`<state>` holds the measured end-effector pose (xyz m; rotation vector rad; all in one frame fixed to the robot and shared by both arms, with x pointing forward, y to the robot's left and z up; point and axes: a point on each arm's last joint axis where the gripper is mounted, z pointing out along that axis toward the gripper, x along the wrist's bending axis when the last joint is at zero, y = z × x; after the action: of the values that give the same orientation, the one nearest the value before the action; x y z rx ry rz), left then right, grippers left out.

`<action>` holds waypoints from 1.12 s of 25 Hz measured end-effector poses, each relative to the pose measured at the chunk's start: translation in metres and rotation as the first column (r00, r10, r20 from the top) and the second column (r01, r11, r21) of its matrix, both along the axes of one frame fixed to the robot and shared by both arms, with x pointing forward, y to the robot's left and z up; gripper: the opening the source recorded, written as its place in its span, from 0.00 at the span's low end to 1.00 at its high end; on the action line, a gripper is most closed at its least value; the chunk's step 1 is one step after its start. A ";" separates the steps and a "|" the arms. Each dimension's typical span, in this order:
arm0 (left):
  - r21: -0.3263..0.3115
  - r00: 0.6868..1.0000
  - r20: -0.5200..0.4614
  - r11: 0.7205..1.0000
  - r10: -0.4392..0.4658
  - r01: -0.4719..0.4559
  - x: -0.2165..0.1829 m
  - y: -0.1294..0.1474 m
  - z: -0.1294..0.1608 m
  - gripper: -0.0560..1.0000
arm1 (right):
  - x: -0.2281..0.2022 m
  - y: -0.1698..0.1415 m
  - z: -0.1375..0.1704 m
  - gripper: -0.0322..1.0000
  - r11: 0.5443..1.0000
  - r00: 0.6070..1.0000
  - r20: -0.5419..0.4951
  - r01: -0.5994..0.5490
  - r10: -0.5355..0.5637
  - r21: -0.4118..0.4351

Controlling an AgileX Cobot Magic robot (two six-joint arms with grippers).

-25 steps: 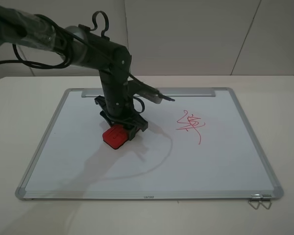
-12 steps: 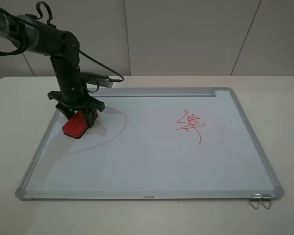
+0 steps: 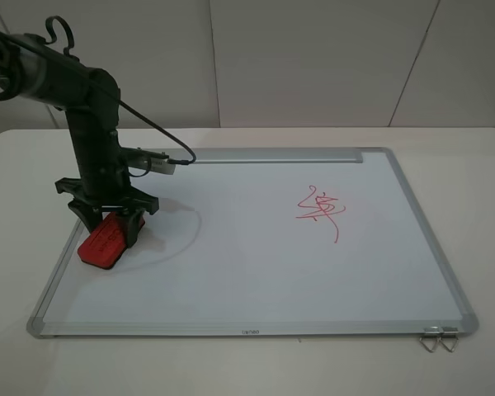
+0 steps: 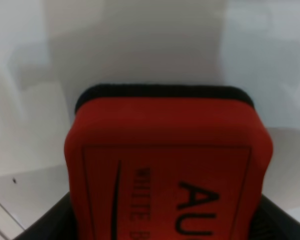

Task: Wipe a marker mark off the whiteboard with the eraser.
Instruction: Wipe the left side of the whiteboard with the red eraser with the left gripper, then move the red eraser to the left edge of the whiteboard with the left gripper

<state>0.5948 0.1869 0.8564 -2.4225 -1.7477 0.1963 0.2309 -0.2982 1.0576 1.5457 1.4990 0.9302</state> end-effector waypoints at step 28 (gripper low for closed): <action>-0.091 0.898 0.311 0.950 0.311 -0.298 -0.050 -0.036 0.102 0.60 | 0.000 0.000 0.000 0.70 1.000 1.000 0.000 0.000 0.000 0.000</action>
<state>0.5450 0.1505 0.9581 -2.2942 -2.2838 -0.1432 0.2309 -0.2982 1.0576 1.5457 1.4990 0.9302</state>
